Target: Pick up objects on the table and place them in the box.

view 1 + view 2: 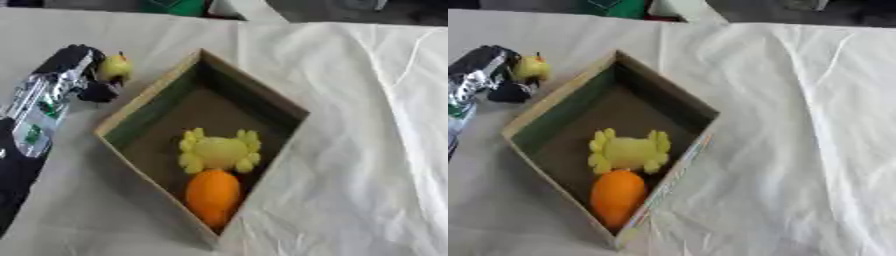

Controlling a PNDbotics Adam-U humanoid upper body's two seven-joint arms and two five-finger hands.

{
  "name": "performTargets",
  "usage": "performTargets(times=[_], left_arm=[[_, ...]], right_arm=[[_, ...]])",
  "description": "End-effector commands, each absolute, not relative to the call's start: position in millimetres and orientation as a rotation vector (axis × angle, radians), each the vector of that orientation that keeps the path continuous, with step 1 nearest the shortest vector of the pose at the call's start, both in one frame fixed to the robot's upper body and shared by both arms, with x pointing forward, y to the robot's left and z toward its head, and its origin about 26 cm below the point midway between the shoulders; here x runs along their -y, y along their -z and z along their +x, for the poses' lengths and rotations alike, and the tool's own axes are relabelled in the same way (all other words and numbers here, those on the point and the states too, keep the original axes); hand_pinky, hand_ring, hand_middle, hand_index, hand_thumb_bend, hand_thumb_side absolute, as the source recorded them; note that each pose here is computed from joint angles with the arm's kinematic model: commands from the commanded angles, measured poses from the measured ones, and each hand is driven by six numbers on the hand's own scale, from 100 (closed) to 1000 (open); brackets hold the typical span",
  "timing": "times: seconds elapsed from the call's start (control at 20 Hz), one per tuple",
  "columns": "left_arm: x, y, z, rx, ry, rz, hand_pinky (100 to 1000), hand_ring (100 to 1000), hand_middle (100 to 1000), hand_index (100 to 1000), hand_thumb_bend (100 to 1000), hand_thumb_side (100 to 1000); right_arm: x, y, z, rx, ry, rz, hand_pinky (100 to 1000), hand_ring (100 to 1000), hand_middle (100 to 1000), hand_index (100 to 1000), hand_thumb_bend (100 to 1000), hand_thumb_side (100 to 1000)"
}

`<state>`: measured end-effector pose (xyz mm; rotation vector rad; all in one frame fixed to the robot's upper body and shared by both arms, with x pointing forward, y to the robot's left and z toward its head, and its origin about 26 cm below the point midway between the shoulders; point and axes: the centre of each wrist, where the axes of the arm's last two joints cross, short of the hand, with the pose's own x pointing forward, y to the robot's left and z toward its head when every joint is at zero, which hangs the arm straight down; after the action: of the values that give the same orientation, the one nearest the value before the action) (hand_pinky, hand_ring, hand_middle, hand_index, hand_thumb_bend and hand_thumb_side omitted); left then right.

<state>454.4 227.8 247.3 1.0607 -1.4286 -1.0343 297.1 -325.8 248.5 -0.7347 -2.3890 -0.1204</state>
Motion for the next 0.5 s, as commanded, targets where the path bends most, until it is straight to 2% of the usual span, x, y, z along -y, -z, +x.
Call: performTargets(times=[0.05,0.5], left_arm=[[-227.8,-272.1,445.7,1.503,1.001,1.164,257,520,469,577,100,261],[-200.6,-306.4,411.8,1.636,1.090,1.407,255,520,467,564,100,271]], right_arm=[[327.1,-257.5,292.9,2.420,0.111,-0.753,714,535,456,703,100,441],[326.9,-257.0,292.9,2.422,0.108,-0.746,714,537,457,704,100,442]])
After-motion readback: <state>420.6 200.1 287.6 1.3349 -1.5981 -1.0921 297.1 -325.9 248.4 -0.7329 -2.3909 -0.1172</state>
